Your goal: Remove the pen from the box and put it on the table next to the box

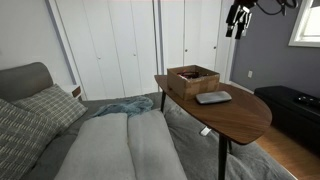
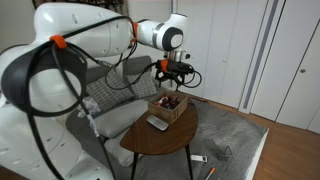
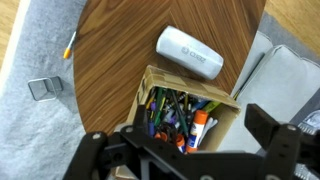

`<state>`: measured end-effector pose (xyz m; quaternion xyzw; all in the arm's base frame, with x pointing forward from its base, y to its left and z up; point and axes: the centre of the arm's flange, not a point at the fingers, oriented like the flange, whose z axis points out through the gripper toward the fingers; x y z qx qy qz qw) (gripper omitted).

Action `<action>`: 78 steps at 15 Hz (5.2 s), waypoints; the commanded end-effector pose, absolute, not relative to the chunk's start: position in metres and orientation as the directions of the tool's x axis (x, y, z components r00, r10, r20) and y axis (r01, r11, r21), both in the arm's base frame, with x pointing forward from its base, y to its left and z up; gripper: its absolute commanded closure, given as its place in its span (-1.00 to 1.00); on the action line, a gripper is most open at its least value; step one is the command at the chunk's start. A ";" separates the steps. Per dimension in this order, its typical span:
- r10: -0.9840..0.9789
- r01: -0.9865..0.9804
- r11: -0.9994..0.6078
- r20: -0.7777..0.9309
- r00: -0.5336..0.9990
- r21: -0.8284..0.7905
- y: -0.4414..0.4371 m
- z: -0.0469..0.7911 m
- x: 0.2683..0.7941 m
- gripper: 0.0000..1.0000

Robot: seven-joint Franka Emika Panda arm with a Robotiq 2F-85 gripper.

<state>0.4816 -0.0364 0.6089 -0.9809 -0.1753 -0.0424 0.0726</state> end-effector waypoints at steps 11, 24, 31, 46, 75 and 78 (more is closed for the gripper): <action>0.420 0.429 -0.887 0.091 0.903 -0.169 0.017 0.553 0.548 -1.00; 0.563 0.562 -0.819 0.024 0.826 -0.120 0.075 0.462 0.600 -0.74; 0.584 0.577 -0.804 -0.008 0.812 -0.144 0.051 0.434 0.627 -0.74; 0.700 0.700 -0.704 0.055 0.712 -0.119 0.078 0.456 0.614 -0.26; 0.578 0.574 -0.806 0.021 0.816 -0.145 0.075 0.425 0.655 1.00; 0.581 0.578 -0.803 0.031 0.814 -0.145 0.078 0.435 0.643 0.94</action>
